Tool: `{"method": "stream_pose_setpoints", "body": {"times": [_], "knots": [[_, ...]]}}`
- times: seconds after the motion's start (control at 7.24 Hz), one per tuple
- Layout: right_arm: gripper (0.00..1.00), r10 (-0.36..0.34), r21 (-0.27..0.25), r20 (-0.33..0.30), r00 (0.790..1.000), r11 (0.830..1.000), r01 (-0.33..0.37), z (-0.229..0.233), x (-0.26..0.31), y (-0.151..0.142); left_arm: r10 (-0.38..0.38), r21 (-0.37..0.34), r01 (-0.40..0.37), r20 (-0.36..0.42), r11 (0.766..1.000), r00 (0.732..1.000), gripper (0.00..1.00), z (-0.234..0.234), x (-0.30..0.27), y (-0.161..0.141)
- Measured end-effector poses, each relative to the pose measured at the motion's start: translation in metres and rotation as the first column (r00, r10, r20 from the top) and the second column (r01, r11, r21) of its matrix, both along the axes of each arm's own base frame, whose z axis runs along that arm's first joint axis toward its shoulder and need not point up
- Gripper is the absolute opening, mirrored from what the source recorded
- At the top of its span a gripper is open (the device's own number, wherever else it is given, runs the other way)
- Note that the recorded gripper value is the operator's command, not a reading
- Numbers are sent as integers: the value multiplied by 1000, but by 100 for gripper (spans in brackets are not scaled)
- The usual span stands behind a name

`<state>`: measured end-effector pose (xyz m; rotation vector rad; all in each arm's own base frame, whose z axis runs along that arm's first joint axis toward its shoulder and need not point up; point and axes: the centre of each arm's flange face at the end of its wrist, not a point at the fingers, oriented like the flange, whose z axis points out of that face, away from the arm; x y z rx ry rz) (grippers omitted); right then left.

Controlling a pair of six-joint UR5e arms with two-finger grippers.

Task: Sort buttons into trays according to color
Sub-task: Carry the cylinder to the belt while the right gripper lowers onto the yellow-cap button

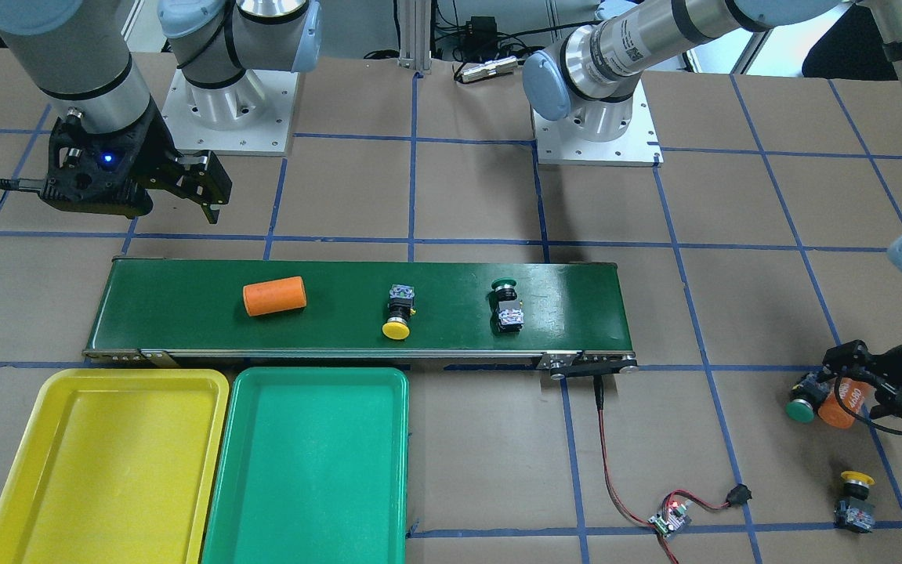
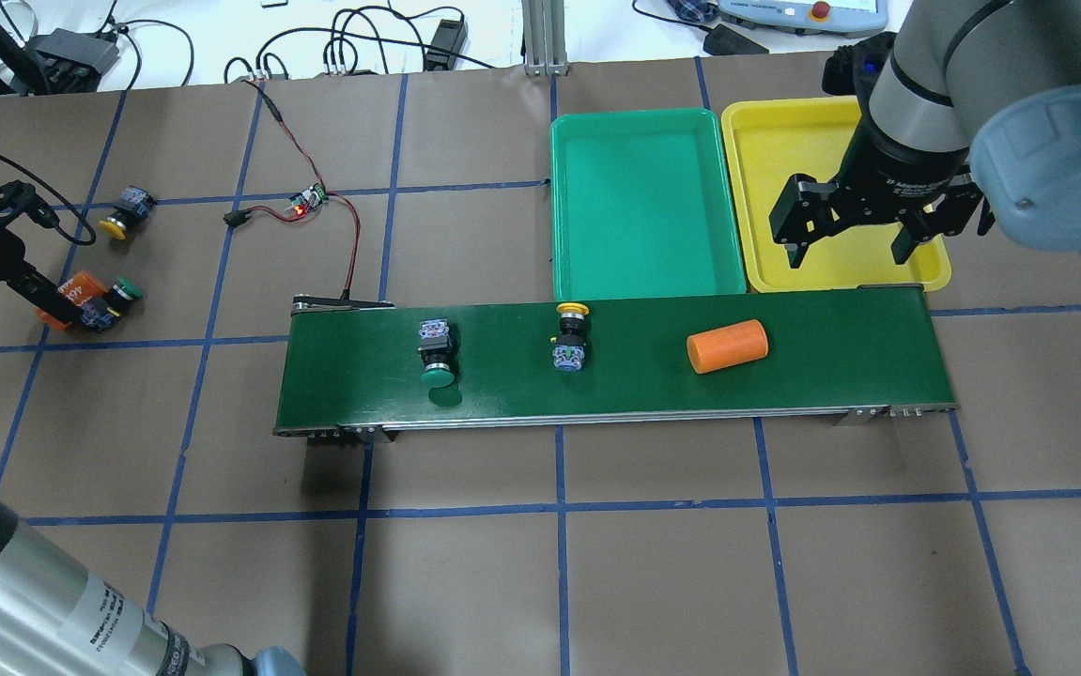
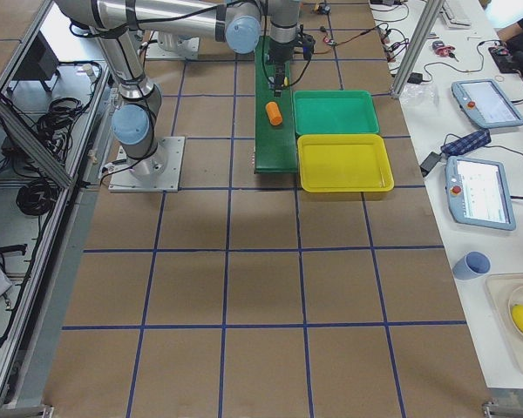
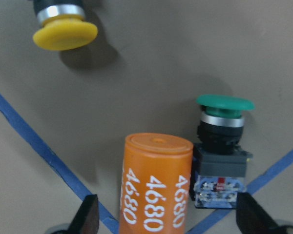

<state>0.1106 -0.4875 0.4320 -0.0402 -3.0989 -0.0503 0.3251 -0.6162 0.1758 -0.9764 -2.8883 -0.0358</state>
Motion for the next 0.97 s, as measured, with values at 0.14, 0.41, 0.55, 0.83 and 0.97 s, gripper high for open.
{"method": "stream_pose_setpoints", "body": {"times": [0.14, 0.41, 0.55, 0.83, 0.97], "knots": [[100, 1, 5, 0, 1000, 1000, -1, -4, 0, 0, -18, 0, 18, -3, 1000, 1000, 0, 3, 3, 1], [100, -14, 7, 5, 1000, 1000, 14, -8, 2, 0, -33, 32, 34, -25, 999, 999, 0, 25, -6, 5], [100, -40, 13, 9, 999, 999, 40, -13, 3, 1, -23, 55, 26, -41, 998, 999, 0, 44, -13, 9], [100, -73, 18, 12, 997, 997, 73, -34, 8, 3, 76, 136, -67, -63, 988, 995, 0, 101, -71, 8], [100, -85, 19, 27, 996, 996, 84, -45, 14, 3, 170, 164, -163, -29, 973, 985, 0, 129, -128, 5]]}}
